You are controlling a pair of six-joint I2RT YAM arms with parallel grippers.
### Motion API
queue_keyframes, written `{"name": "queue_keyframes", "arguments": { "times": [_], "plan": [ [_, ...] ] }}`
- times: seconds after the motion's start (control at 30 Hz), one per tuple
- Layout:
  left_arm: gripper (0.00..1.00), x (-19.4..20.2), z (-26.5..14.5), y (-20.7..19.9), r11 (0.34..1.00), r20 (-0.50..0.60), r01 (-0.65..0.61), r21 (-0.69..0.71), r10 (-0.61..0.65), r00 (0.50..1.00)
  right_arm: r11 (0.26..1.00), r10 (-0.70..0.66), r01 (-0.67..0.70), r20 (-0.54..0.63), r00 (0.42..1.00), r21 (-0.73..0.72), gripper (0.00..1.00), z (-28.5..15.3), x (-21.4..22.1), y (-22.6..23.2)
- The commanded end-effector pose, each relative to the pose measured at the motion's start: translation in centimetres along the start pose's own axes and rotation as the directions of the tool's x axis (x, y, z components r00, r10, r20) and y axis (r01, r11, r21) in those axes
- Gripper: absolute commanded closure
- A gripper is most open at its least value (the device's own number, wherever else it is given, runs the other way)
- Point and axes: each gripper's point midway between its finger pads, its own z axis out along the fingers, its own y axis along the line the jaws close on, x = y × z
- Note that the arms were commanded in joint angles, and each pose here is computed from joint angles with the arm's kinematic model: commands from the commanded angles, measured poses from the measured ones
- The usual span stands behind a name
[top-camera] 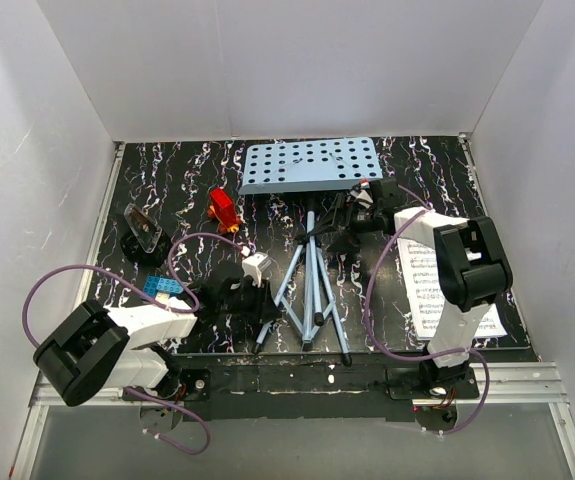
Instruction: Pack up the instrument practice props
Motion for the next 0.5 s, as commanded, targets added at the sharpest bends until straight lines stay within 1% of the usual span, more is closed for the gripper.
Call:
{"name": "queue_keyframes", "arguments": {
  "times": [0.0, 0.03, 0.07, 0.13, 0.2, 0.23, 0.3, 0.33, 0.4, 0.47],
  "plan": [
    [1.0, -4.4, 0.1, -2.5, 0.995, 0.13, -0.07, 0.07, 0.06, 0.99, 0.996, -0.054, 0.055, -0.025, 0.998, 0.073, 0.1, -2.8, 1.4, 0.1],
    [1.0, -4.3, 0.0, -2.8, 0.994, 0.123, -0.074, 0.084, 0.064, 0.99, 0.995, -0.061, 0.062, -0.016, 0.998, 0.084, 0.1, -3.3, 1.4, 0.3],
    [0.95, -4.1, 0.0, -3.1, 0.992, 0.115, -0.081, 0.098, 0.07, 0.991, 0.993, -0.068, 0.068, -0.012, 0.998, 0.092, 0.1, -3.7, 1.6, 0.5],
    [0.57, -4.4, -0.3, -3.6, 0.988, 0.116, -0.1, 0.114, 0.087, 0.989, 0.99, -0.109, 0.109, -0.004, 0.994, 0.094, 0.09, -4.8, 2.0, 1.4],
    [0.36, -4.8, -0.7, -4.4, 0.981, 0.117, -0.134, 0.136, 0.119, 0.986, 0.98, -0.161, 0.16, 0.0, 0.987, 0.117, 0.09, -6.0, 2.4, 1.9],
    [0.29, -5.3, -1.0, -4.8, 0.976, 0.125, -0.158, 0.148, 0.14, 0.982, 0.975, -0.189, 0.188, -0.002, 0.982, 0.121, 0.09, -6.6, 2.7, 2.2],
    [0.2, -6.2, -1.6, -5.5, 0.966, 0.134, -0.209, 0.152, 0.189, 0.973, 0.956, -0.261, 0.259, -0.001, 0.965, 0.136, 0.09, -8.0, 3.3, 2.7],
    [0.18, -6.7, -1.9, -5.9, 0.96, 0.14, -0.235, 0.155, 0.214, 0.967, 0.944, -0.298, 0.296, -0.005, 0.954, 0.146, 0.09, -8.6, 3.6, 2.8],
    [0.16, -7.8, -2.5, -6.4, 0.949, 0.149, -0.277, 0.152, 0.256, 0.955, 0.919, -0.352, 0.35, -0.022, 0.936, 0.181, 0.08, -9.8, 4.6, 2.7],
    [0.15, -8.6, -3.1, -6.3, 0.944, 0.15, -0.3, 0.138, 0.28, 0.948, 0.892, -0.411, 0.413, -0.046, 0.91, 0.183, 0.07, -10.6, 5.9, 2.8]
  ]
}}
